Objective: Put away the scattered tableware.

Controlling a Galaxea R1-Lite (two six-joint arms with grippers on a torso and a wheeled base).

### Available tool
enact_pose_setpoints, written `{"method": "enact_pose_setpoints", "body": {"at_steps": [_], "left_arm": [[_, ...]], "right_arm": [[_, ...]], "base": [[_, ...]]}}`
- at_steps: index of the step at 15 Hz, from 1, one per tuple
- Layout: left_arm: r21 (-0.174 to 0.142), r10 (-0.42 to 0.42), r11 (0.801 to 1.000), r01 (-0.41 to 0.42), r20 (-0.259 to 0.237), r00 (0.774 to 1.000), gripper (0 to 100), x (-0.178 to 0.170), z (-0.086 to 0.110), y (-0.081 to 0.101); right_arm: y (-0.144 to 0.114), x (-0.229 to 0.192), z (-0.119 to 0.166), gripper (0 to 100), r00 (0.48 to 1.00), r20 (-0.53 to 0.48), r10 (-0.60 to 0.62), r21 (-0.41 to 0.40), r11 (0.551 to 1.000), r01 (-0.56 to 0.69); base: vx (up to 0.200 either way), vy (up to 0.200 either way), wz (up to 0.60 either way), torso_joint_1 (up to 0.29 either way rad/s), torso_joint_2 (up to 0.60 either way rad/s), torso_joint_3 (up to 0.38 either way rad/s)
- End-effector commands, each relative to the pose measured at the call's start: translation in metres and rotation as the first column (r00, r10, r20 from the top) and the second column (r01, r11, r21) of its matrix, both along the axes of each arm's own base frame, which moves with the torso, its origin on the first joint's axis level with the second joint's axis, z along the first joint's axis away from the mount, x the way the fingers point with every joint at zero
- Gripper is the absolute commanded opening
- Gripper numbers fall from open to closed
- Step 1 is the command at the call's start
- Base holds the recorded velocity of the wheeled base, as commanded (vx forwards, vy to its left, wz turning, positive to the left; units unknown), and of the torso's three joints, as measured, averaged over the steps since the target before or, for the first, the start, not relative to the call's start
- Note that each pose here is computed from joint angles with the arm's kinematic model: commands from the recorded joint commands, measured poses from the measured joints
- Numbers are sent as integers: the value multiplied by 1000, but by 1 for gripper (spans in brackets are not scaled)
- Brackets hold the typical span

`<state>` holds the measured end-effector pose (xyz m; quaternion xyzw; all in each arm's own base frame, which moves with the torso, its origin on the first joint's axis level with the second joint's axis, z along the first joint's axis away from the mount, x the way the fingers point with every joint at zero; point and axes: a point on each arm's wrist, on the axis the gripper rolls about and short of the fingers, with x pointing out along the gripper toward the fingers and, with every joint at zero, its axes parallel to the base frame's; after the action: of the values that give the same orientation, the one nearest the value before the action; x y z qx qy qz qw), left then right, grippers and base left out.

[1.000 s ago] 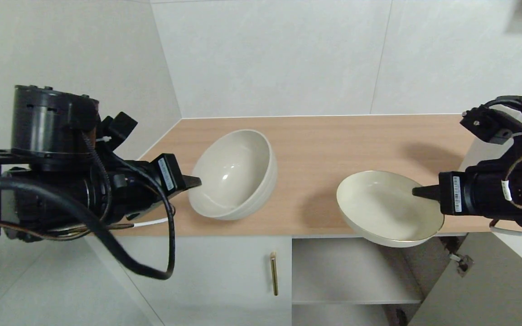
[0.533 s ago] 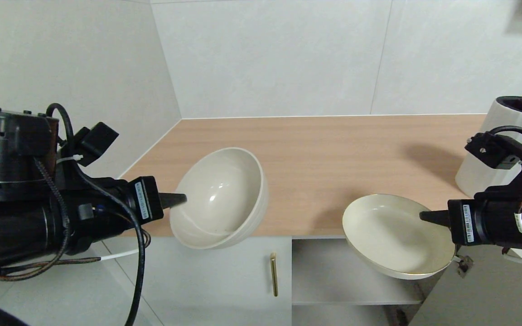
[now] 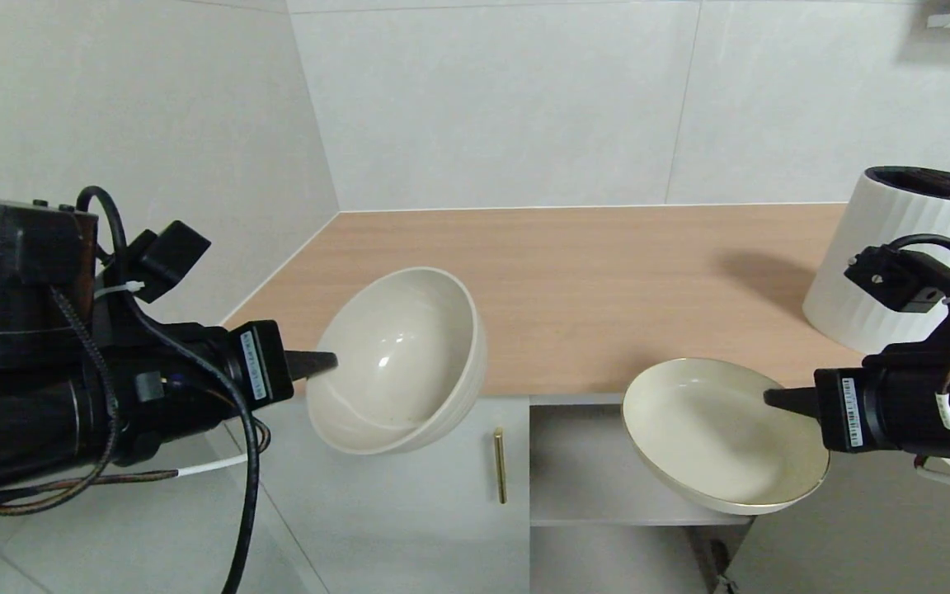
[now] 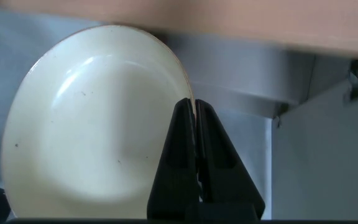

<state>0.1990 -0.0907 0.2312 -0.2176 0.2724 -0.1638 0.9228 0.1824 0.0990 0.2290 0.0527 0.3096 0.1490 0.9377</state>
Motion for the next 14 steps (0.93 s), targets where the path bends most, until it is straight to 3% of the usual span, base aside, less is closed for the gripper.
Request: {"method": "enact_pose_setpoints", "body": {"at_steps": [1,7,14], "left_arm": [[1,0,1000,0,-2,1000,0,1,-1,0],[6,-16,1000,17,-30,999,0,6,-7,-4],[-3,-23,1000,23,-21,1000,0,2,-4,-2]], "right_arm": [[0,0,0,0,1000,1,-1,0,1000,1],[1,5,-6,0,1000,7,-7,0,1000,7],[3,9,-11,0,999,48,-10,19,1000,9]], "base": [[0,0,0,0,0,0],[0,0,0,0,0,0],[0,0,0,-35,84,51]]}}
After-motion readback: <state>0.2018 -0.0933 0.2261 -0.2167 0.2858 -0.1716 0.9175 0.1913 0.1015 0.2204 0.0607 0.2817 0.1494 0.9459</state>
